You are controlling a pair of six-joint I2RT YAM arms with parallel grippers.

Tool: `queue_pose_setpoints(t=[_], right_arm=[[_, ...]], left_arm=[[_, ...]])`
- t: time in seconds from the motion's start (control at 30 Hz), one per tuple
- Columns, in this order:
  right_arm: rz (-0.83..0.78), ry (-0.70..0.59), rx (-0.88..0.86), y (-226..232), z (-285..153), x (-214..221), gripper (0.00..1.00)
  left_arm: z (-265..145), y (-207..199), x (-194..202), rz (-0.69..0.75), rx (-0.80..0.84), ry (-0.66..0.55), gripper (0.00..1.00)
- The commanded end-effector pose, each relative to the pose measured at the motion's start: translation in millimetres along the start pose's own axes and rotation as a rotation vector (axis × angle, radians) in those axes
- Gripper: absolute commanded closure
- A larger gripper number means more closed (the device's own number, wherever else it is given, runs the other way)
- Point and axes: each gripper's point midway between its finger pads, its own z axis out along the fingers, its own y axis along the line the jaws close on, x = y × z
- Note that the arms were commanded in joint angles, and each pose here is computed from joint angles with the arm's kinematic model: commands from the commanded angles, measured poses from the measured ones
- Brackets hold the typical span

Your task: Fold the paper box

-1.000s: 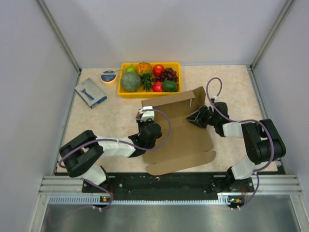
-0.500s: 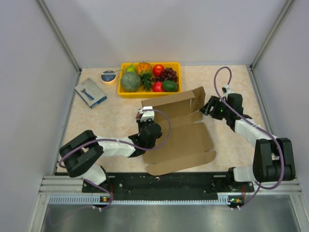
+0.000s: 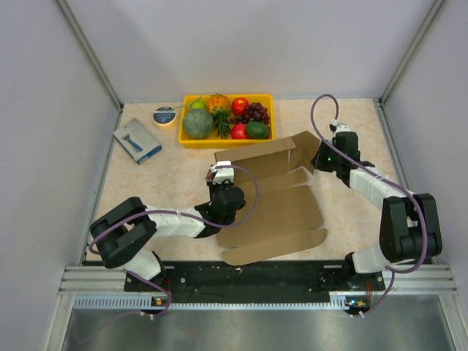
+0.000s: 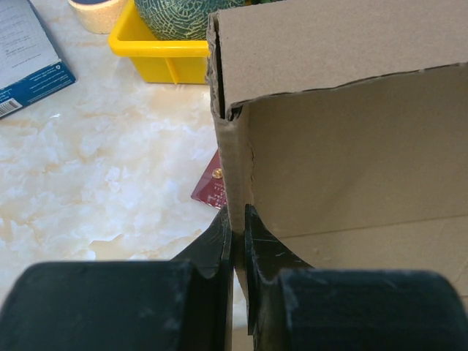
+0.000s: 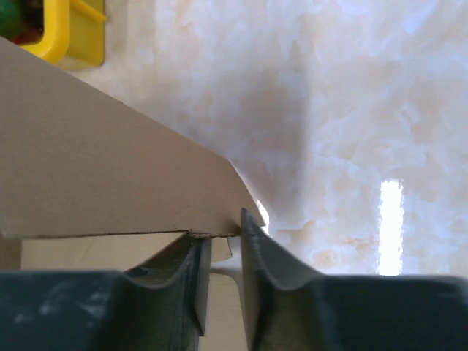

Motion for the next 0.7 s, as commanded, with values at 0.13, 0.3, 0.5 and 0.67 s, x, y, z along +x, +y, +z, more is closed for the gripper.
queue_pose_setpoints(t=[0.13,0.3,0.5,0.67], right_arm=[[-0.02,0.05,-0.035,25,-24,7,1.0],[0.077,0.089,-0.12,50,-50,10,1.0],[0.104,0.181,-0.2,70,-74,20,1.0],[0.108,0.216,-0.328,104,-91,34,1.0]], left_arm=[[-2,0,-2,0.009,0.009,-0.007,1.0],[-2,-2,-1,0.01,0.011,-0.004,1.0],[-2,-2,-2,0.003,0.01,-0.005,1.0],[-3,-3,-3,0.001,0.009,-0.008,1.0]])
